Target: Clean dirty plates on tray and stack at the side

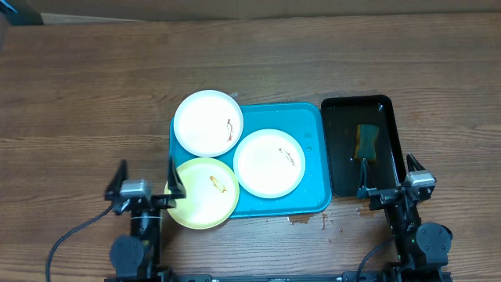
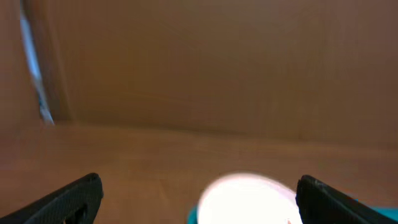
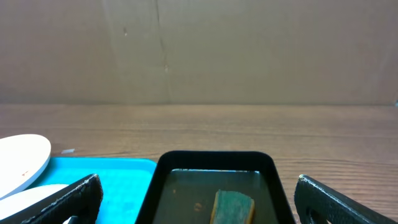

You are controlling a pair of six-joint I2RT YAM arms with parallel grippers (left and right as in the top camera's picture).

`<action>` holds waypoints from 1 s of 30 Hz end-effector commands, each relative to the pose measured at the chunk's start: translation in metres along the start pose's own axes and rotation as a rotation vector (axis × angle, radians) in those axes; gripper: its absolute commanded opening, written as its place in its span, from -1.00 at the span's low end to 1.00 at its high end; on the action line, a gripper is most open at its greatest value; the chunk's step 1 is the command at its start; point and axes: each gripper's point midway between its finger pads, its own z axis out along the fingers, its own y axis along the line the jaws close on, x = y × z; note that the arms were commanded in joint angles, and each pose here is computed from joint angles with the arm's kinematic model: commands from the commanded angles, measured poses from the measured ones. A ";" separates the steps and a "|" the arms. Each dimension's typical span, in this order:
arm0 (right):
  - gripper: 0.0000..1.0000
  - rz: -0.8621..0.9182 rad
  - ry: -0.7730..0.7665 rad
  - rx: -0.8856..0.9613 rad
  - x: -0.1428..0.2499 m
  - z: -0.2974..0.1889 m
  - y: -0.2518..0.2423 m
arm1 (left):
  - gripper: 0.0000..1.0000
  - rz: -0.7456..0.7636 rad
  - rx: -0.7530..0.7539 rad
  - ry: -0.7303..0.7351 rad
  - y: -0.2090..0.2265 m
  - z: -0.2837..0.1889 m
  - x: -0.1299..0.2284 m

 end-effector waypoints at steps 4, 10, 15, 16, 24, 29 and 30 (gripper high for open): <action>1.00 -0.004 -0.003 0.032 0.002 0.000 -0.005 | 1.00 0.050 -0.110 0.013 0.019 -0.001 0.004; 1.00 -0.009 -0.022 0.011 -0.003 0.000 -0.002 | 1.00 -0.034 0.129 -0.118 -0.023 -0.005 -0.043; 1.00 -0.021 -0.101 -0.085 -0.027 -0.003 0.016 | 1.00 -0.120 0.136 -0.051 -0.029 -0.010 -0.098; 1.00 -0.022 -0.105 -0.103 -0.032 -0.005 0.019 | 0.99 -0.106 0.148 -0.027 -0.033 -0.009 -0.110; 0.99 -0.017 -0.068 -0.177 -0.111 -0.015 0.036 | 0.99 -0.093 0.363 0.472 -0.080 0.027 -0.157; 1.00 0.029 0.203 -0.186 -0.146 0.016 0.039 | 1.00 -0.227 0.433 0.871 -0.099 0.047 -0.137; 1.00 0.045 0.274 -0.200 -0.149 0.025 0.041 | 0.99 -0.256 0.451 0.933 -0.103 0.049 -0.130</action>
